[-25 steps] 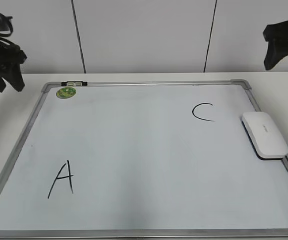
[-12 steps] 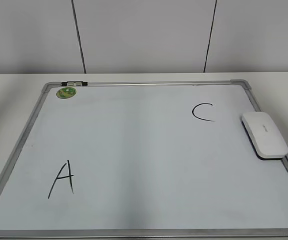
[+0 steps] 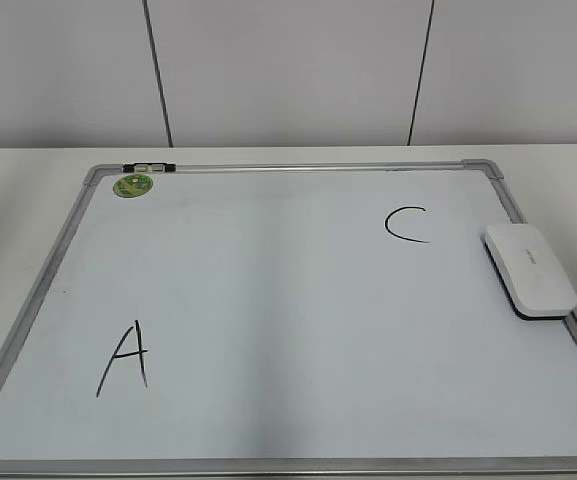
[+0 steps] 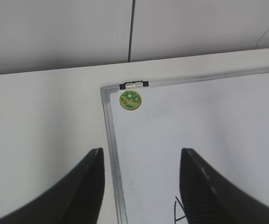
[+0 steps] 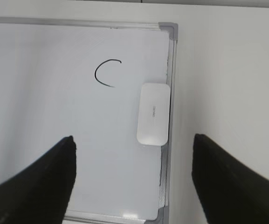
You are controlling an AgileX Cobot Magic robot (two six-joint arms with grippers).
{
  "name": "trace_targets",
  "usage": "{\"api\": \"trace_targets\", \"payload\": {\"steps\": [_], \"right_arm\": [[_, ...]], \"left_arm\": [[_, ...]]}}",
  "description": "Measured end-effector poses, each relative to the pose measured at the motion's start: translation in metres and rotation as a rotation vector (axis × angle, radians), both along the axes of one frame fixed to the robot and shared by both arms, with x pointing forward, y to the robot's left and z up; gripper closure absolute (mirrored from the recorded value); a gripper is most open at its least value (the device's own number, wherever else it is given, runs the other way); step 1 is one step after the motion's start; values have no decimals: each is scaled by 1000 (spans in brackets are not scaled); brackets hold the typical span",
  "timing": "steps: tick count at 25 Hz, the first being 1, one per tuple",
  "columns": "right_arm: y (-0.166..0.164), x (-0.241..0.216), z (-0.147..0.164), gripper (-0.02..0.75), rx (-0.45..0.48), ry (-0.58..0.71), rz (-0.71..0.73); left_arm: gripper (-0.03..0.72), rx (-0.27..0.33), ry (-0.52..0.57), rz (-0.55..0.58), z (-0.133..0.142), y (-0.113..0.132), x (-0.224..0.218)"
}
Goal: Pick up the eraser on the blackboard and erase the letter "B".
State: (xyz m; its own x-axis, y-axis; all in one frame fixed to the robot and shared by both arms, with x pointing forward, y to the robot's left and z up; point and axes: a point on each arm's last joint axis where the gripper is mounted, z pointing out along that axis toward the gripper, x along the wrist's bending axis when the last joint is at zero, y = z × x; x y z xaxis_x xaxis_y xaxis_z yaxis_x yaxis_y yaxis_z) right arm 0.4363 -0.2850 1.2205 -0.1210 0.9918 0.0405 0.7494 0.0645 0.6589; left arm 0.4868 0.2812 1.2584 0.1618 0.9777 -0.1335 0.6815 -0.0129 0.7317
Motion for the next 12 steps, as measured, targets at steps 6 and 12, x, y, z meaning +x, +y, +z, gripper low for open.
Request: {"api": "trace_targets", "payload": {"steps": [6, 12], "right_arm": [[-2, -62, -22, 146, -1, -16, 0], [-3, -121, -50, 146, 0, -66, 0]], "left_arm": [[312, -16, 72, -9, -32, -1, -63], [312, -42, 127, -21, -74, -3, -118]]}}
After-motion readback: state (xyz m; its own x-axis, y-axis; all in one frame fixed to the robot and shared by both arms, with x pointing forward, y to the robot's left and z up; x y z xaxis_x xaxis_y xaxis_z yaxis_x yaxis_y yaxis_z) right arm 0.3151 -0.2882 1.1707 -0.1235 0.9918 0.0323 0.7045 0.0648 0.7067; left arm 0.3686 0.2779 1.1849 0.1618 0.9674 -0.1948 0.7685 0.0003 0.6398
